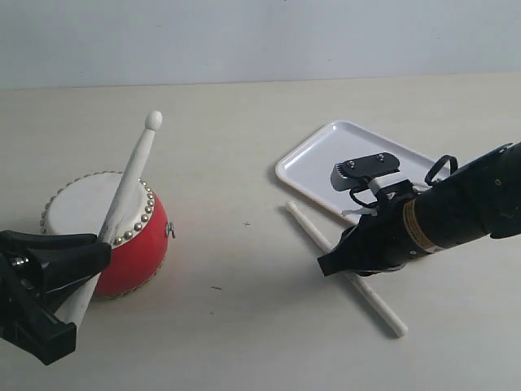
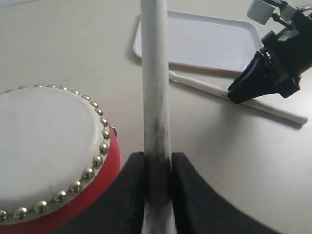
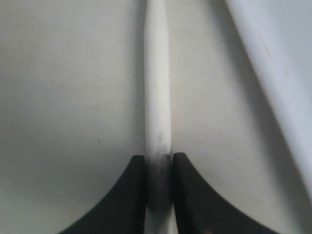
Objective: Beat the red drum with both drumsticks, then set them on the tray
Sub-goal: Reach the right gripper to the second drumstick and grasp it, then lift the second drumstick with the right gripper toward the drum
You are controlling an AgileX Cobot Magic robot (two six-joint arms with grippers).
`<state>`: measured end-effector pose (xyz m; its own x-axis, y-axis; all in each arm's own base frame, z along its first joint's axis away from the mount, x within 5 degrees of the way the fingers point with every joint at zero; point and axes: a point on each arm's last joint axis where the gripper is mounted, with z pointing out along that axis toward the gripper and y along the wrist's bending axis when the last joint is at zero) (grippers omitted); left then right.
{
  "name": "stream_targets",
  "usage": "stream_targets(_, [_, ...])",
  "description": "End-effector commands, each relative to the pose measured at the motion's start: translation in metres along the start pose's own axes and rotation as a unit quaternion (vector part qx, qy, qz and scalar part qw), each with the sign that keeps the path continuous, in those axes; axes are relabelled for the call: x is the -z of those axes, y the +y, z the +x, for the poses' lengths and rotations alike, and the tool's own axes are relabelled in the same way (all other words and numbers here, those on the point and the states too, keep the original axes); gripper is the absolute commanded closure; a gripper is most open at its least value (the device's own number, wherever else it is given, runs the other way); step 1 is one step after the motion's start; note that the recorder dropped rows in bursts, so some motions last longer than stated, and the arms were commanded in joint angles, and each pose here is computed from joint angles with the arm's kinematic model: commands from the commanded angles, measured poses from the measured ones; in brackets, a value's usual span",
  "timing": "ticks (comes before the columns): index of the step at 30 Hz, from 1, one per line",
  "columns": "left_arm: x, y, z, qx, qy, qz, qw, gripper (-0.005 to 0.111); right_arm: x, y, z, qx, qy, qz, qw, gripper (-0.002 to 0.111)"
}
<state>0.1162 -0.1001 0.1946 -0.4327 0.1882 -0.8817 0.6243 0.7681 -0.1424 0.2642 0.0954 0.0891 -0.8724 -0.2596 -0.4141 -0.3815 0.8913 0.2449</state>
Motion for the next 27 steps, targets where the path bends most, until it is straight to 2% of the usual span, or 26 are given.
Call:
stream_targets(1, [0.0,0.0,0.001,0.004,0.0,0.0,1.0,0.107,-0.01,-0.004,0.017,0.015,0.039,0.006,0.999,0.108])
stream_targets(14, [0.0,0.0,0.001,0.004,0.0,0.0,1.0,0.107,0.041,0.015,-0.014,0.048,-0.067,-0.012,0.997,0.108])
stream_targets(21, [0.0,0.0,0.001,0.004,0.0,0.0,1.0,0.107,0.043,0.016,-0.015,0.063,-0.07,-0.017,0.995,0.108])
stream_targets(27, [0.0,0.0,0.001,0.004,0.0,0.0,1.0,0.107,0.045,0.02,-0.019,0.11,-0.077,-0.033,0.99,0.108])
